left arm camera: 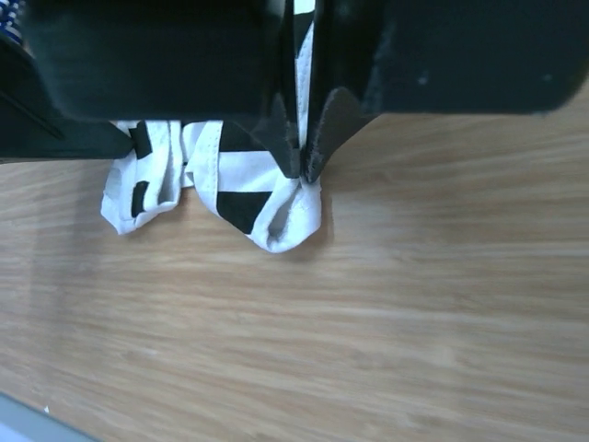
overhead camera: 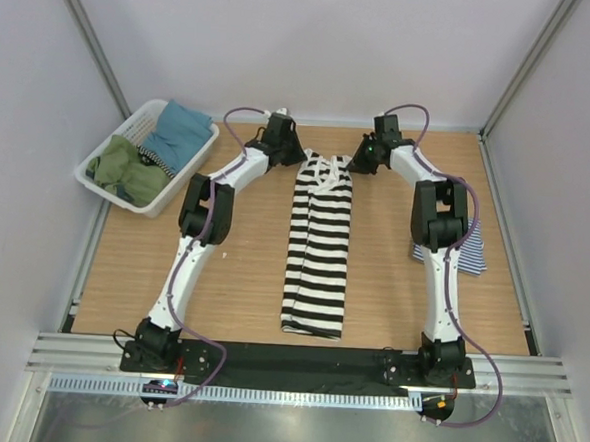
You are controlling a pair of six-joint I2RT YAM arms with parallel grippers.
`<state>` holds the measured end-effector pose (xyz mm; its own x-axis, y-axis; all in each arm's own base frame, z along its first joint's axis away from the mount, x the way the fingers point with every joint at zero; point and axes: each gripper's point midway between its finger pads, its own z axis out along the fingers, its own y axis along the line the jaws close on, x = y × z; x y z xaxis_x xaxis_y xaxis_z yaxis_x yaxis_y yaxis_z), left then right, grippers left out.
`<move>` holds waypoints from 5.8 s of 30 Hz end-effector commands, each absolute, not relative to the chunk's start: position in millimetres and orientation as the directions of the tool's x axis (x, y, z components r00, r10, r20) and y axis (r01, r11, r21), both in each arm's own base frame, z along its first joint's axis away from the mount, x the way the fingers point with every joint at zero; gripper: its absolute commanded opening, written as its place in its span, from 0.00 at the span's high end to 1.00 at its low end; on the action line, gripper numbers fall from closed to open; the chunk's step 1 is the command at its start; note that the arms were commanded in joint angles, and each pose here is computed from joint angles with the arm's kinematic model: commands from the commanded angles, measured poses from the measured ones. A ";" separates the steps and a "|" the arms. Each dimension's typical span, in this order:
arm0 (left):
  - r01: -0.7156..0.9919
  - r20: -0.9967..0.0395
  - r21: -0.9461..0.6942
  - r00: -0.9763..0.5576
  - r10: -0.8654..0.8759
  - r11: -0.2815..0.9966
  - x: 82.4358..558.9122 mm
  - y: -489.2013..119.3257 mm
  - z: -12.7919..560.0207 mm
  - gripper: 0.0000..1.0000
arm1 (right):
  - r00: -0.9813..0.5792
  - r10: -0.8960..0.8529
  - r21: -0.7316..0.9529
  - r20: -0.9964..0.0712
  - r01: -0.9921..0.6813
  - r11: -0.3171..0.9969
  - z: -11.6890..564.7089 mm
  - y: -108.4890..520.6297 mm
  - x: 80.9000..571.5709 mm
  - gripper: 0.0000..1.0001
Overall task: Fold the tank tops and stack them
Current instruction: Fold the tank top
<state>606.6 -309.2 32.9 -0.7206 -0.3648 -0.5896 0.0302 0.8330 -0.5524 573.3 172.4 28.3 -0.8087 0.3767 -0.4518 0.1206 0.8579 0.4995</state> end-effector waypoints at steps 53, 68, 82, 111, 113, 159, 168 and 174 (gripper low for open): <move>0.068 -0.631 -0.333 -0.757 -0.169 0.941 227.9 -273.5 57.8 0.33 | -0.867 0.172 0.449 -0.468 -0.065 0.891 72.8 196.9 188.9 0.60; 0.146 -0.698 -0.281 -0.709 -0.098 0.948 183.1 -306.7 97.8 0.36 | -0.899 0.155 0.459 -0.410 -0.056 0.886 64.5 194.4 163.0 0.62; 0.188 -0.675 -0.206 -0.738 -0.001 0.960 107.9 -327.3 83.0 0.41 | -0.914 0.142 0.457 -0.381 -0.053 0.888 59.3 192.8 152.3 0.64; -0.046 -0.617 -0.546 -0.653 -0.439 0.836 382.2 -217.4 156.0 0.40 | -0.906 0.152 0.479 -0.396 -0.062 0.876 67.3 200.7 159.4 0.64; -0.062 -0.632 -0.548 -0.622 -0.462 0.834 393.3 -201.2 168.9 0.40 | -0.907 0.151 0.478 -0.393 -0.062 0.876 66.1 200.9 159.2 0.64; 0.054 -0.446 -0.649 -0.835 -0.322 0.759 204.9 -212.6 108.7 0.39 | -0.930 0.133 0.471 -0.343 -0.047 0.881 58.3 221.6 158.2 0.66; 0.056 -0.425 -0.673 -0.845 -0.324 0.738 202.7 -222.6 96.7 0.39 | -0.943 0.109 0.471 -0.316 -0.056 0.880 53.8 225.4 152.8 0.66; 0.095 -0.451 -0.669 -0.840 -0.301 0.737 207.3 -235.8 98.8 0.38 | -0.943 0.089 0.454 -0.320 -0.071 0.888 51.8 225.8 155.2 0.66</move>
<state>198.7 -217.6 83.8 -0.8563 -0.3062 -0.4160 0.0336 0.7707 -0.6363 144.6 212.1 36.5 -0.9539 0.0923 -0.2855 -0.0382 0.9063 0.4208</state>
